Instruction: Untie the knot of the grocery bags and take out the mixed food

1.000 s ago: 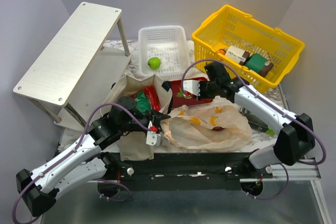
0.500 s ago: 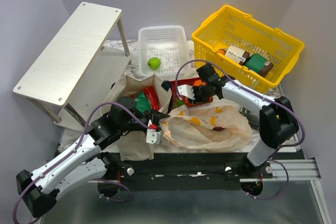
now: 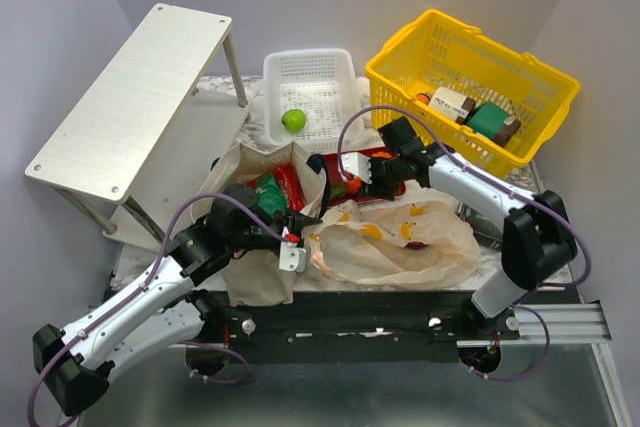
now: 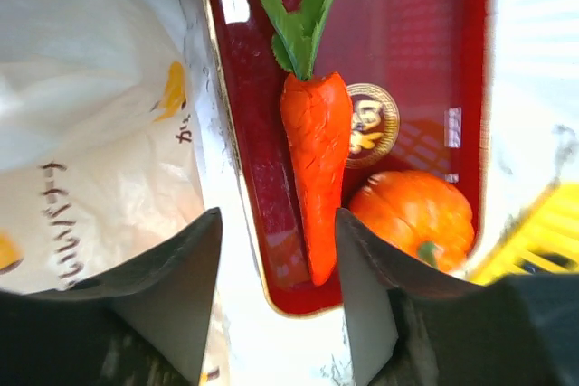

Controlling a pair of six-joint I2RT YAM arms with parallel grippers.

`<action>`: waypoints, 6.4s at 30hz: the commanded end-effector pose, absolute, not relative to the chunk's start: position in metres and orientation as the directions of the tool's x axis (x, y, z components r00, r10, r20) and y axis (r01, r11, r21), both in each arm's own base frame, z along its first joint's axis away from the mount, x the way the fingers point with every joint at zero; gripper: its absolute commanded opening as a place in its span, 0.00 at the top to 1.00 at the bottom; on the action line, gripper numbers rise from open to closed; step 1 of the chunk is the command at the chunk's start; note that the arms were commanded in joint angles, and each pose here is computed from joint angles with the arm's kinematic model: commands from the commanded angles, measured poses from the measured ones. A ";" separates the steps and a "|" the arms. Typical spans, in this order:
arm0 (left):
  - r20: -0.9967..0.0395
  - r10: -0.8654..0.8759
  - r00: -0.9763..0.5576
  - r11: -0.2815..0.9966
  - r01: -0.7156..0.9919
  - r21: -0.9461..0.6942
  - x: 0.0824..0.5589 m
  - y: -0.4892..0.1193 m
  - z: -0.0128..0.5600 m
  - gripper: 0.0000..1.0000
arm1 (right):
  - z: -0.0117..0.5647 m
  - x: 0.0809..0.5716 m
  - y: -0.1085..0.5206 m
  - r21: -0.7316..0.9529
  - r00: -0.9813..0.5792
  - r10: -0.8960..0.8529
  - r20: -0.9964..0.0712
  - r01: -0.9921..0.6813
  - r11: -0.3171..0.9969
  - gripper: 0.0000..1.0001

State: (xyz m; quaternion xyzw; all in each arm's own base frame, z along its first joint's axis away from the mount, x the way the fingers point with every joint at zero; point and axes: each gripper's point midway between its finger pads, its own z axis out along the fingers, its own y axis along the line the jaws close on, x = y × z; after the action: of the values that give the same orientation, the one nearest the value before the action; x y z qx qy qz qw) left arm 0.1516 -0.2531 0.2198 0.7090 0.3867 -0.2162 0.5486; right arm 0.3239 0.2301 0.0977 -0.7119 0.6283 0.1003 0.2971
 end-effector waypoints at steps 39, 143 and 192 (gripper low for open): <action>-0.780 0.330 0.531 -0.097 0.841 0.532 0.152 -0.255 0.201 0.48 | 0.086 0.199 0.128 -0.458 0.295 -0.917 -0.269 -0.877 -0.148 0.83; -0.666 0.315 0.676 0.303 0.593 0.746 0.244 -0.321 0.401 0.11 | 0.412 0.232 0.271 0.492 -0.506 -0.003 -0.863 -0.840 0.229 0.81; -0.624 0.781 -0.021 0.212 0.949 0.232 0.376 -0.364 0.134 0.56 | 0.140 0.144 0.094 -0.256 -0.085 -0.714 -0.695 -0.899 0.356 0.02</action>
State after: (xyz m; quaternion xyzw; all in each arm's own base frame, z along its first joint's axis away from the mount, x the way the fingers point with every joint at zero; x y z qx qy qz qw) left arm 0.3529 -0.3664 0.1528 0.6376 0.6788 -0.1645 0.3249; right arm 0.1529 0.0841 0.1328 -0.5714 0.7198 0.0815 0.3857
